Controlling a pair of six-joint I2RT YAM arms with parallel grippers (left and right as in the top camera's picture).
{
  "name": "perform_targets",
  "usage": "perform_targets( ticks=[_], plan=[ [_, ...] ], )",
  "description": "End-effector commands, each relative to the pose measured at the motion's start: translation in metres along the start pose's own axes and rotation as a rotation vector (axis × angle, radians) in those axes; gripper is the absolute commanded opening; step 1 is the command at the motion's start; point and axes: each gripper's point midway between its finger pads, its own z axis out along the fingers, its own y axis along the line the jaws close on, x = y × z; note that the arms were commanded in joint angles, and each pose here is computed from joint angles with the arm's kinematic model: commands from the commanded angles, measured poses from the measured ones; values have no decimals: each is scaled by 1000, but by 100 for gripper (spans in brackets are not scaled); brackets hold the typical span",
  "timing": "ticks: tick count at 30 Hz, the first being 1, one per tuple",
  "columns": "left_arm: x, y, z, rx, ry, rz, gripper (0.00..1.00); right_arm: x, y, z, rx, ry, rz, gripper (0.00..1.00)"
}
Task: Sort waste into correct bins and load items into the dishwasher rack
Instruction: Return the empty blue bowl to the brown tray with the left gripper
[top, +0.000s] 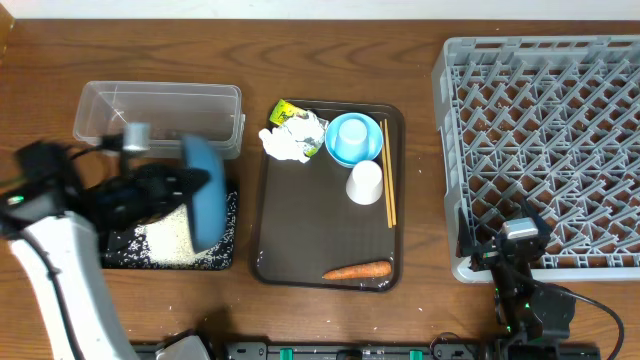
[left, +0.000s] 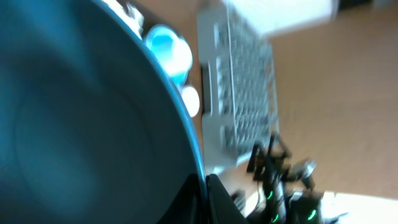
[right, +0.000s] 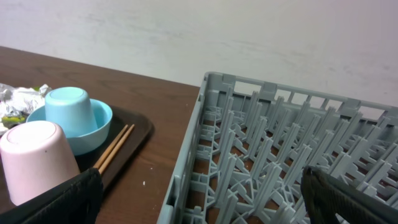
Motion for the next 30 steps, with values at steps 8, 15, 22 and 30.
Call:
perform_targets(
  ticks=[8, 15, 22, 30],
  plan=[
    [40, -18, 91, -409, 185, 117, 6, 1, -3, 0, 14, 1, -6, 99],
    [59, -13, 133, -633, 147, 190, 6, 1, -3, 0, 14, 1, -6, 99],
    [74, -16, 195, -590, 210, 273, 6, 1, -3, 0, 14, 1, -6, 99],
    [92, 8, 226, -624, 305, 242, 6, 1, -3, 0, 14, 1, -6, 99]
  ],
)
